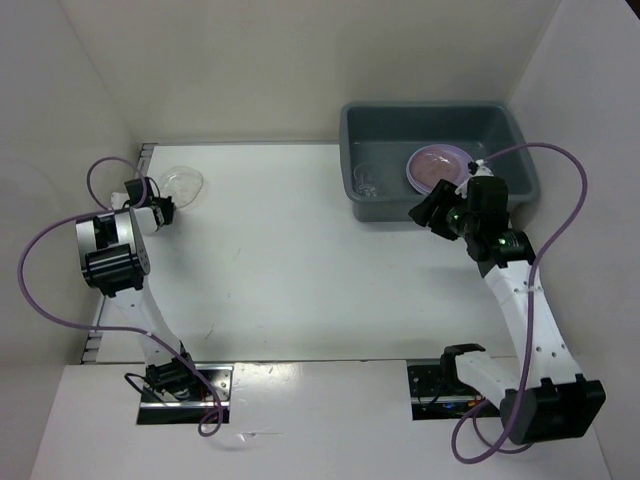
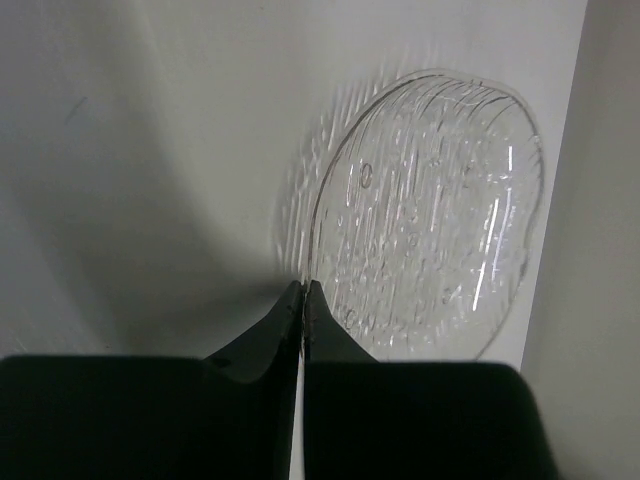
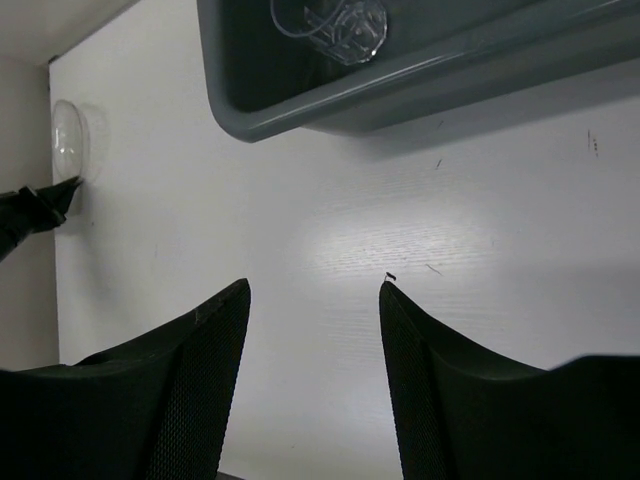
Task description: Place the mixed dishes into the plastic bin
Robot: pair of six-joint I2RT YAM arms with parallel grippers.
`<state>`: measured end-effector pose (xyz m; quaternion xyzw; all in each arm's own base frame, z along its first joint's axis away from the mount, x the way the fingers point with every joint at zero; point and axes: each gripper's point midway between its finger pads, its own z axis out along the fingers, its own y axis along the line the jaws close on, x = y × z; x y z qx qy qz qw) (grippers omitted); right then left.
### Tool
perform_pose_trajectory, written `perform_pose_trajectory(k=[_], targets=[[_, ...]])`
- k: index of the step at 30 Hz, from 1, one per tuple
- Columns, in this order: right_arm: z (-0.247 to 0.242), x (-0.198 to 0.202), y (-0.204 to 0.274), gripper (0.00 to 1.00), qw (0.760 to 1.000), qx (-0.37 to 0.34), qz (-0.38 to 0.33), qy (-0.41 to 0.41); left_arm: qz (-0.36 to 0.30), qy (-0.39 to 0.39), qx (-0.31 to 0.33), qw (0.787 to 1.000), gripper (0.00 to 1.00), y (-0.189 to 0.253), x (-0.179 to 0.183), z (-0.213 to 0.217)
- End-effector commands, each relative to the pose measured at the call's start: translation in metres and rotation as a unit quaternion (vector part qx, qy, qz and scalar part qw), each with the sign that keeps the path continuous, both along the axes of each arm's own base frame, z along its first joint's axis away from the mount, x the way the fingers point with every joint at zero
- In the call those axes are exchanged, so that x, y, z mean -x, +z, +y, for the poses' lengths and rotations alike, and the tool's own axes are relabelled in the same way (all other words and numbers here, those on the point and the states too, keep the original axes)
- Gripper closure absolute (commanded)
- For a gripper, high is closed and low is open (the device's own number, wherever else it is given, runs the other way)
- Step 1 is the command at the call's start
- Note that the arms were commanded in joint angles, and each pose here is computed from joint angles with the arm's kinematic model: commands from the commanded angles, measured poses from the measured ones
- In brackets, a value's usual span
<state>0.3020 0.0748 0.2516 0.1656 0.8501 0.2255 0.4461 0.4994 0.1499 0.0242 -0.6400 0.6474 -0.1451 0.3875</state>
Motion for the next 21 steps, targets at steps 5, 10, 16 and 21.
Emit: perform_pose_trajectory(k=[5, 10, 16, 21], targets=[[0.057, -0.021, -0.034, 0.37, 0.993, -0.005, 0.036, 0.110, -0.030, -0.151, 0.009, 0.988, 1.00, 0.046, -0.011, -0.058], [0.081, -0.041, -0.012, 0.32, 0.988, -0.024, -0.001, 0.156, -0.086, -0.253, -0.013, 0.963, 1.00, 0.122, 0.003, -0.135], [0.109, -0.058, 0.004, 0.34, 0.980, -0.035, -0.016, 0.193, -0.092, -0.394, 0.042, 0.914, 1.00, 0.136, 0.049, -0.251], [0.121, -0.075, 0.012, 0.35, 0.979, -0.035, -0.035, 0.196, -0.088, -0.470, 0.056, 0.876, 1.00, 0.140, 0.079, -0.329]])
